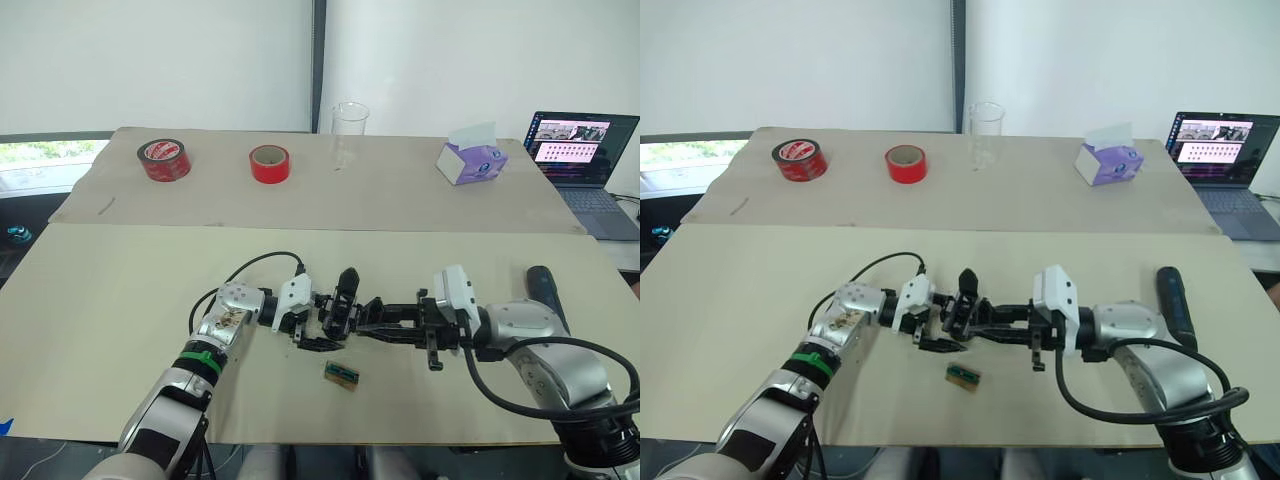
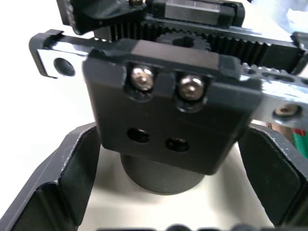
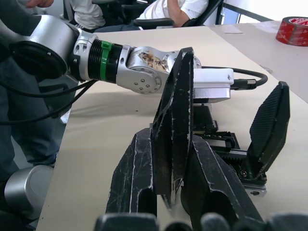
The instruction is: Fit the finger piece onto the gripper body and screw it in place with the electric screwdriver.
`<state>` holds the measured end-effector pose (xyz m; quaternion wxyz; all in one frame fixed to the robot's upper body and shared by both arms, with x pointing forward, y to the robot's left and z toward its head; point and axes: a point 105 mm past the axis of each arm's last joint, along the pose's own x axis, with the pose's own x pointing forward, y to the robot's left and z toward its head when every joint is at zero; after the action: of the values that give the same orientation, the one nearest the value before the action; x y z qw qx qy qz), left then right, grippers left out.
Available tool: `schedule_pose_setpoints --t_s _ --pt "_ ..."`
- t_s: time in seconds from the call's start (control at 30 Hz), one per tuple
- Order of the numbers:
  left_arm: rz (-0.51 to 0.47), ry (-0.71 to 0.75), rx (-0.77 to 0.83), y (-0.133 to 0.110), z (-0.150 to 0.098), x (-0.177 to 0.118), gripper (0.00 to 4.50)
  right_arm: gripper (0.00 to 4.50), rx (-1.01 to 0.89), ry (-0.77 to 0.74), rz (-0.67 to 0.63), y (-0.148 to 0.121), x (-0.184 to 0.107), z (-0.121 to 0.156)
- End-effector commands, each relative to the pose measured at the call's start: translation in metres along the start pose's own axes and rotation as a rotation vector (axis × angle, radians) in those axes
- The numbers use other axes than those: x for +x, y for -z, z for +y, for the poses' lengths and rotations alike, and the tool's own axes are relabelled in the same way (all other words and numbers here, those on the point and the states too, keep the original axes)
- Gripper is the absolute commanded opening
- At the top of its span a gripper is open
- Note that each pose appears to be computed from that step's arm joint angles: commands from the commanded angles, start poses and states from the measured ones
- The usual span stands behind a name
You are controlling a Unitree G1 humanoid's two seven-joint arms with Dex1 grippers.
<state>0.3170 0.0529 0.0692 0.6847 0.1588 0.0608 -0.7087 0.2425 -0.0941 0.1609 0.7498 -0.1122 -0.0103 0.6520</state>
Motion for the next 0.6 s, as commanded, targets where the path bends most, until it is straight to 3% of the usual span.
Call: schedule_pose_setpoints --t_s 0.03,0.33,0.6 --pt "0.003 0.003 0.010 0.001 0.001 0.004 2.37 0.40 -0.088 -0.018 -0.026 -0.012 0.006 -0.004" --pt "0.035 -0.057 0.021 0.003 0.001 0.006 2.32 0.40 -0.111 -0.030 -0.067 -0.015 0.033 -0.016" --pt "0.053 -0.066 -0.030 0.007 -0.005 0.005 2.32 0.40 -0.102 -0.019 0.001 0.001 0.039 -0.021"
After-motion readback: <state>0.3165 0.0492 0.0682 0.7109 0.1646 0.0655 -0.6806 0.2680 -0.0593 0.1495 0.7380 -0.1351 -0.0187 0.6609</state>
